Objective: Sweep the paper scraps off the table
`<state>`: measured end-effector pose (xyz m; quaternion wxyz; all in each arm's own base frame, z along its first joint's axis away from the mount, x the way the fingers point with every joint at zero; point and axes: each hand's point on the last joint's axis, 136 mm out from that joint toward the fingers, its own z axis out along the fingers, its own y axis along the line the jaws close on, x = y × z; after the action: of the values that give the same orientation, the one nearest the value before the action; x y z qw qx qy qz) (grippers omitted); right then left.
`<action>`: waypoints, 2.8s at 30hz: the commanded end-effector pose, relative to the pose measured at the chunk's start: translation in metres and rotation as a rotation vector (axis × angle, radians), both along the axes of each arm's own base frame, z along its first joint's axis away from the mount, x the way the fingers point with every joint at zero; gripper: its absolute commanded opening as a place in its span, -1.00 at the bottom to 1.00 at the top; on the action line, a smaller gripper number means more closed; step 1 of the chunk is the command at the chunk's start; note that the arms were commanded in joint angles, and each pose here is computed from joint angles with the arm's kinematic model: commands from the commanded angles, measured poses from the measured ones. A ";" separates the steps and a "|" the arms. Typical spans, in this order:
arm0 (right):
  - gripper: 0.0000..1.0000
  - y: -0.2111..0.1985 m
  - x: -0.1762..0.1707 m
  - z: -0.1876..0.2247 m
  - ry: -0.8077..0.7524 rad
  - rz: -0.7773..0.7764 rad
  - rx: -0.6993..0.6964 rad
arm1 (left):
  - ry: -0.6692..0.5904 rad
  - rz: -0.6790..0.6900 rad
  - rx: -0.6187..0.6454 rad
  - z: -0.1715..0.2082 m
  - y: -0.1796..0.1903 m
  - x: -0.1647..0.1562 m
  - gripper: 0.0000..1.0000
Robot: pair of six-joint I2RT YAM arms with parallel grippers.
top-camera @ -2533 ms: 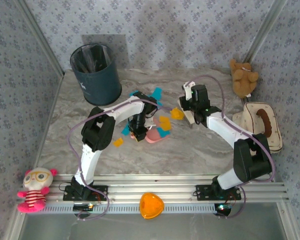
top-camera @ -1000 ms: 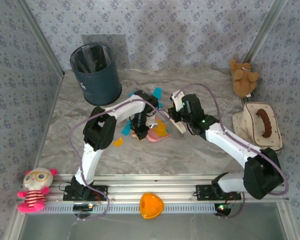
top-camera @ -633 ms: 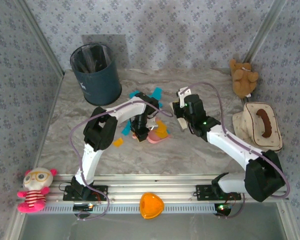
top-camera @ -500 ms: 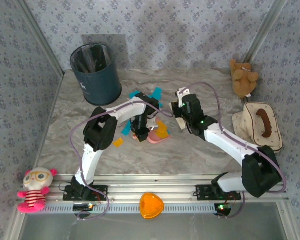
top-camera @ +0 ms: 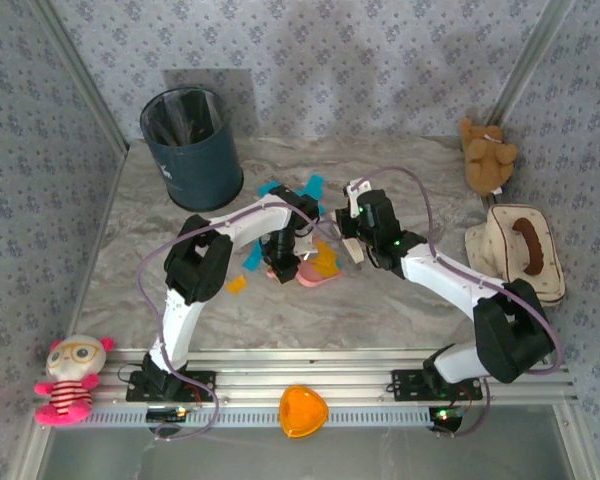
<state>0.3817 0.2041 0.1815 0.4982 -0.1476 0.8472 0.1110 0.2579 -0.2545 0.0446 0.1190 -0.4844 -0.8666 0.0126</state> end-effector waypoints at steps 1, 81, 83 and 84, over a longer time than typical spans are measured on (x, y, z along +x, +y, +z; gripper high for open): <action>-1.00 0.019 -0.004 0.005 0.018 0.065 0.067 | -0.006 -0.011 -0.029 0.010 -0.005 -0.004 -1.00; -1.00 -0.103 -0.019 0.048 -0.073 -0.308 0.079 | -0.238 0.149 -0.345 0.118 -0.016 0.039 -1.00; -1.00 -0.103 -0.020 0.048 -0.069 -0.304 0.087 | -0.248 0.176 -0.376 0.129 -0.015 0.044 -1.00; -1.00 -0.103 -0.020 0.047 -0.067 -0.299 0.090 | -0.254 0.186 -0.386 0.134 -0.014 0.047 -1.00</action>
<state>0.3646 0.1006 0.2217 0.5346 -0.0008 0.8434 0.0531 0.3028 -0.2668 0.1388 -0.0520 -0.4289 -0.8970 0.0938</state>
